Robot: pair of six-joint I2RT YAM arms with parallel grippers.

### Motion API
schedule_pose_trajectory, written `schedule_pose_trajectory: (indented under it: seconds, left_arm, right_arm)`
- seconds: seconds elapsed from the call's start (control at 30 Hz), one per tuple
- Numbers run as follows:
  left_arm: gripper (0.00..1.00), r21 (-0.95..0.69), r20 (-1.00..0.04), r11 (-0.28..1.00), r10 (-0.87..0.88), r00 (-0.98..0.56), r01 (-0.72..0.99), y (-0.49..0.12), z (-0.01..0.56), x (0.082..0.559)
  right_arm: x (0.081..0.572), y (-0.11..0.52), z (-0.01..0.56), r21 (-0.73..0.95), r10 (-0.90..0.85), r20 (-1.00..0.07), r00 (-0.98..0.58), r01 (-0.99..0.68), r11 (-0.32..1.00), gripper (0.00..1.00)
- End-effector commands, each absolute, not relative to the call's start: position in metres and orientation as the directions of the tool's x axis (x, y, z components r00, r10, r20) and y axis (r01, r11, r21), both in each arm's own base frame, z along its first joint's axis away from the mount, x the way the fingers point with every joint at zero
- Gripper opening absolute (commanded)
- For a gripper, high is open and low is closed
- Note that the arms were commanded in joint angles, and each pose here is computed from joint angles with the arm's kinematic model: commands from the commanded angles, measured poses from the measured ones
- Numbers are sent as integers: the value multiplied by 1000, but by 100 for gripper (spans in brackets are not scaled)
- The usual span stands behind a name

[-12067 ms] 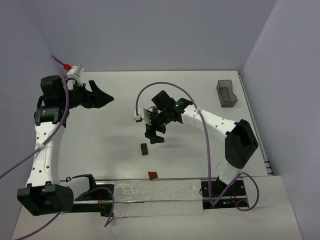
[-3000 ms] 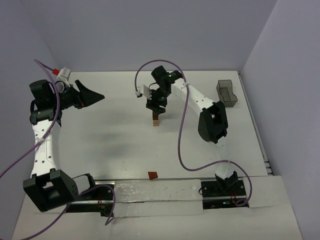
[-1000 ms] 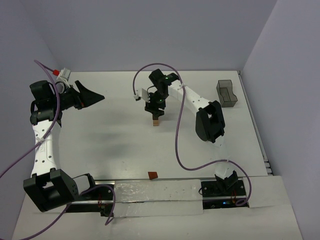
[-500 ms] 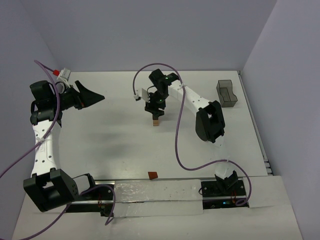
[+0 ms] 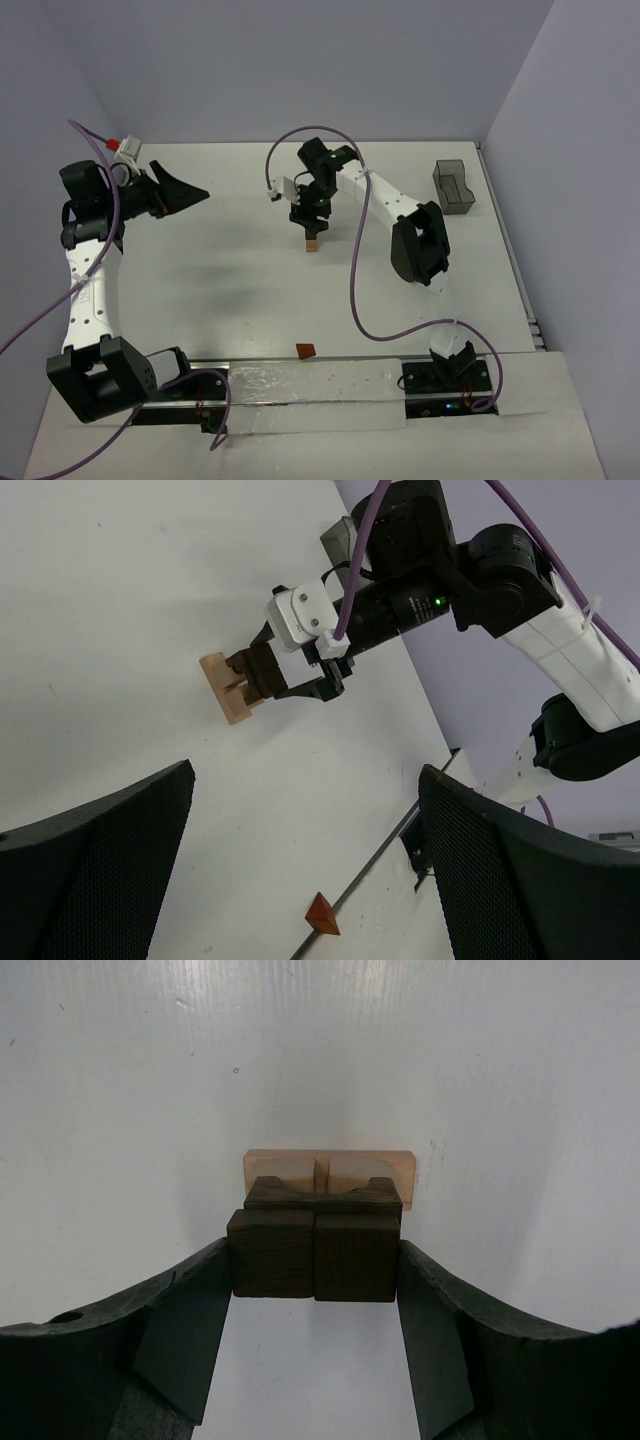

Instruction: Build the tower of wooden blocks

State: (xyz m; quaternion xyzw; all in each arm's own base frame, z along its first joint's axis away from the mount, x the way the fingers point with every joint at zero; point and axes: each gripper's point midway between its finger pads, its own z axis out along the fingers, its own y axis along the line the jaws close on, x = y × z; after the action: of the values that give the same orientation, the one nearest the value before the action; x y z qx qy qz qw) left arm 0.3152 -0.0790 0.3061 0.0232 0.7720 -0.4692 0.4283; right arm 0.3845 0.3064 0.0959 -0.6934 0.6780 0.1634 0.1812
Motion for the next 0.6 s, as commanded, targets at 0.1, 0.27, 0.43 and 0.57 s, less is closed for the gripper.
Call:
schedule_pose_trajectory:
  seconds: [0.1, 0.27, 0.43, 0.57]
  left_arm:
    - [99, -683, -712, 552, -359, -604, 477, -77, 314, 316]
    - [99, -682, -713, 553, -358, -603, 478, -77, 314, 316]
    - [99, -681, -714, 554, -357, -602, 479, -77, 314, 316]
    - [99, -683, -713, 553, -358, -603, 478, -77, 314, 316]
  right_arm:
    - [385, 317, 111, -58, -865, -497, 66, -997, -43, 69]
    - [385, 317, 108, -53, -867, -494, 64, -998, -44, 70]
    - [385, 317, 105, -48, -870, -490, 62, -998, -44, 70]
    - [386, 317, 103, -49, -870, -489, 61, -998, -42, 72]
